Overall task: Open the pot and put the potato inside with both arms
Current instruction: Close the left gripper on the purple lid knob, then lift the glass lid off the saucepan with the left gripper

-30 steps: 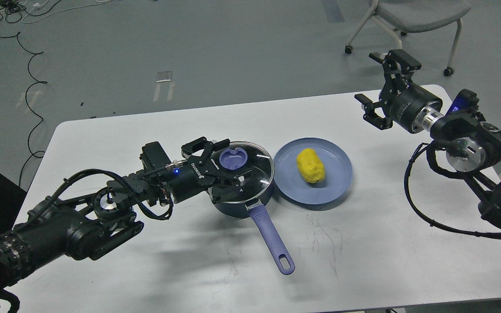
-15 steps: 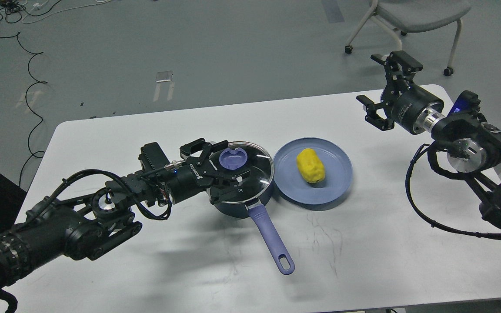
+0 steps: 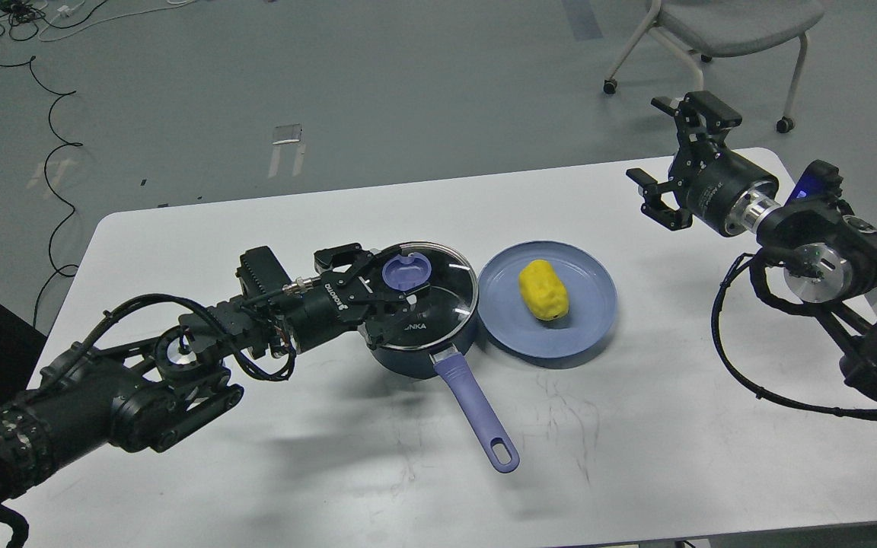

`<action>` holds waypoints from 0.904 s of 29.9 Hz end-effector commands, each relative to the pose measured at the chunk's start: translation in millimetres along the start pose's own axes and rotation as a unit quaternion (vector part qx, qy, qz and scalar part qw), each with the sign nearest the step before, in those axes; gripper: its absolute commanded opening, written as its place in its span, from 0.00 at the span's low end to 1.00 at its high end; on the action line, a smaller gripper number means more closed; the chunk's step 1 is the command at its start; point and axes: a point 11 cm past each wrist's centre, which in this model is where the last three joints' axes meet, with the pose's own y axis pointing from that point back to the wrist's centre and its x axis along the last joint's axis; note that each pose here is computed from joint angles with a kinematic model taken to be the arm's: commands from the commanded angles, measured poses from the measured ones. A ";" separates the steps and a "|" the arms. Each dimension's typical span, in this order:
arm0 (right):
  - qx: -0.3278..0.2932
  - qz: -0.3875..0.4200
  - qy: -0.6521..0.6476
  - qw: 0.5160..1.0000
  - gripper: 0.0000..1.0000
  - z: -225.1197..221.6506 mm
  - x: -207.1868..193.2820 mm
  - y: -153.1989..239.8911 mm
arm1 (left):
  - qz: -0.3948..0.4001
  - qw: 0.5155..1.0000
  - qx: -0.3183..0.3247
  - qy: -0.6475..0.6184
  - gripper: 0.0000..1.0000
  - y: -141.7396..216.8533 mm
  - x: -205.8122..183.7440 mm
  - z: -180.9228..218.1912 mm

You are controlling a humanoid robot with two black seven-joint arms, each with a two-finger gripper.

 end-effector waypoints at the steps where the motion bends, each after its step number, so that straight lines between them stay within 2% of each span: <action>1: -0.001 0.002 0.000 1.000 1.00 1.2 1.1 0.0 | -0.002 1.000 0.002 0.000 0.48 1.9 -1.0 -1.1; 14: -0.005 0.011 -0.001 1.000 1.00 4.4 7.6 0.9 | 0.000 1.000 0.002 -0.005 0.42 7.7 4.2 -4.4; 27: -0.006 0.012 -0.001 1.000 1.00 3.8 8.4 1.0 | 0.043 0.998 -0.037 -0.028 0.42 10.2 55.4 4.5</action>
